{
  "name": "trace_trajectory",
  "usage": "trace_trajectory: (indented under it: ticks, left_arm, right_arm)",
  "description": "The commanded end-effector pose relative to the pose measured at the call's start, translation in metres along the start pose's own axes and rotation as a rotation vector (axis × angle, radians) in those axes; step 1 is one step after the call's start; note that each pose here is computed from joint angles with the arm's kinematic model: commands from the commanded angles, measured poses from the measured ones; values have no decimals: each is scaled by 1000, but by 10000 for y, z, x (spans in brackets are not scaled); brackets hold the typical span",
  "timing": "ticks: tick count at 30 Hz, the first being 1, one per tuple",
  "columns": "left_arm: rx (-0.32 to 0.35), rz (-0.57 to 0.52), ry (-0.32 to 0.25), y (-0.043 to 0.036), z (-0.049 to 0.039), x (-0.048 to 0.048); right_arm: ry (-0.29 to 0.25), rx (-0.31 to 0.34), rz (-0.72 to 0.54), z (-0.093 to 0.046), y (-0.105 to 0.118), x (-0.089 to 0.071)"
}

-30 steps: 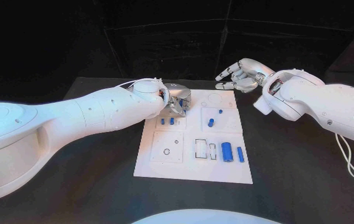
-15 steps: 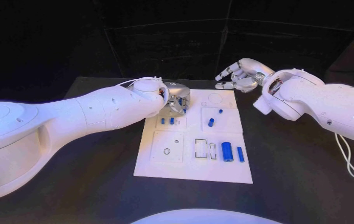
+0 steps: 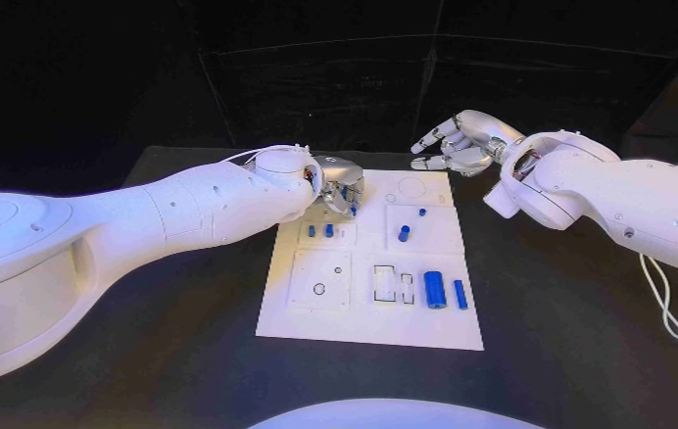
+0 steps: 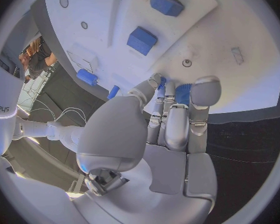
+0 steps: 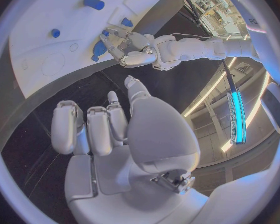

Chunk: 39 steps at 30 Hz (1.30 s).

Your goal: Assemble the parts on the task board

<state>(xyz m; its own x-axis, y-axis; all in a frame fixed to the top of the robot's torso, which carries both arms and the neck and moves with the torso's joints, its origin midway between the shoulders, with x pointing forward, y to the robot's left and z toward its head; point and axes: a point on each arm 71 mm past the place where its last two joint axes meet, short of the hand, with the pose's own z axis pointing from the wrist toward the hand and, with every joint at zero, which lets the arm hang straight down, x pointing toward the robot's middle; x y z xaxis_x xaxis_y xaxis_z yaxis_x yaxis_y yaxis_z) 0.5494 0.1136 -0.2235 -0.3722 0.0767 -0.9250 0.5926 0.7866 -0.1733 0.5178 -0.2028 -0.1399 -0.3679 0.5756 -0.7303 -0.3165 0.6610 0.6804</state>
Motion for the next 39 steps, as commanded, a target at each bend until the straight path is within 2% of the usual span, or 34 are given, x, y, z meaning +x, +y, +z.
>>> trace_trajectory:
  ticks: [1,7,14,20,26,29,34,39]
  left_arm:
    - [5,3,59,4,1,85]
    - [4,4,44,20,1,77]
    - [26,-1,-11,15,-10,45]
    - [52,-46,-68,-5,-55,9]
    - [69,-101,-125,-18,-131,-109]
    - [74,-126,-160,-11,-196,-207]
    - [63,-148,-182,45,-295,-278]
    - [34,-167,-168,148,-388,-282]
  right_arm:
    - [-2,-10,-2,3,13,-9]
    - [-2,-10,-2,4,13,-9]
    - [-5,-9,-3,2,9,-14]
    - [-8,-8,-3,-4,2,-22]
    - [-10,-6,-4,-10,-9,-32]
    - [-12,-3,-4,-16,-19,-41]
    - [-14,-1,-5,-21,-29,-48]
    - [-15,2,-5,-25,-37,-55]
